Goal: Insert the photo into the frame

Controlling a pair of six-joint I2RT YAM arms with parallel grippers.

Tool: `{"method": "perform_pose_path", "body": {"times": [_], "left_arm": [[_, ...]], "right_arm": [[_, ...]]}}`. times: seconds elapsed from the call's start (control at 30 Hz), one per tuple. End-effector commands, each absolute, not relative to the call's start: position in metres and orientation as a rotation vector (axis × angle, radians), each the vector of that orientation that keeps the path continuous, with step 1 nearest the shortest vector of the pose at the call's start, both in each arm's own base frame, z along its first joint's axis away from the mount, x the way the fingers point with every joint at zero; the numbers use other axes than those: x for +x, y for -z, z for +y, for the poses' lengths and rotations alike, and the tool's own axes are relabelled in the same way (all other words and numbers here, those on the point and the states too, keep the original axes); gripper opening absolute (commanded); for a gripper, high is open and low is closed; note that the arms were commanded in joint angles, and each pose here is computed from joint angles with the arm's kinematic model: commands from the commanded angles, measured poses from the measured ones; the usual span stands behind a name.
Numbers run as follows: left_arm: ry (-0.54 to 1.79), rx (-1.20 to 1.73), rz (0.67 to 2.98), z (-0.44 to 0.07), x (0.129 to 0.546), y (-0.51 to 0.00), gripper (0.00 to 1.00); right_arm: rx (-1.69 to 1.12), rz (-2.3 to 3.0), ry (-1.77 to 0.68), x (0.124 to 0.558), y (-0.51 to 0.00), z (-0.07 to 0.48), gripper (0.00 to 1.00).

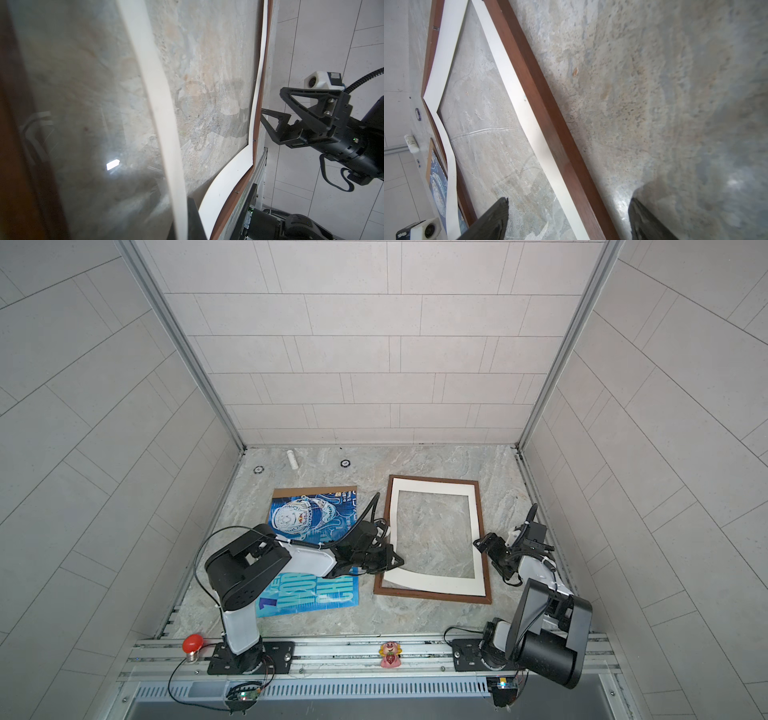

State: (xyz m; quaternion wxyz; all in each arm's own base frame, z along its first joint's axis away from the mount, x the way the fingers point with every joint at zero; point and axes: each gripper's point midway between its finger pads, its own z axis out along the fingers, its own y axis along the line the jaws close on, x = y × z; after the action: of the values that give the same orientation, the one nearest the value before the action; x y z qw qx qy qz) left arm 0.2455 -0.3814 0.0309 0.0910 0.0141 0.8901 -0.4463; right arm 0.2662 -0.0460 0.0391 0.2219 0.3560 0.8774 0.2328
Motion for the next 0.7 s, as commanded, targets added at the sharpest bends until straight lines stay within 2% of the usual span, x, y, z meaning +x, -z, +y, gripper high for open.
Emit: {"method": "perform_pose_path", "body": {"times": [0.0,0.23,0.47,0.67], "left_arm": [[1.316,0.075,2.622,-0.385,0.249,-0.035,0.11],[1.27,0.092,2.644,-0.38,0.248,-0.035,0.38],[1.193,0.178,2.703,-0.376,0.242,-0.034,0.49],[1.022,0.27,2.79,-0.356,0.234,-0.03,0.59]], "right_arm": [[1.061,2.497,-0.663,0.247,-0.02,-0.038,0.86],[1.049,2.491,-0.68,0.248,-0.022,-0.036,0.86],[0.992,2.482,-0.69,0.251,-0.03,-0.034,0.86],[0.985,2.479,-0.709,0.252,-0.03,-0.032,0.86]]}}
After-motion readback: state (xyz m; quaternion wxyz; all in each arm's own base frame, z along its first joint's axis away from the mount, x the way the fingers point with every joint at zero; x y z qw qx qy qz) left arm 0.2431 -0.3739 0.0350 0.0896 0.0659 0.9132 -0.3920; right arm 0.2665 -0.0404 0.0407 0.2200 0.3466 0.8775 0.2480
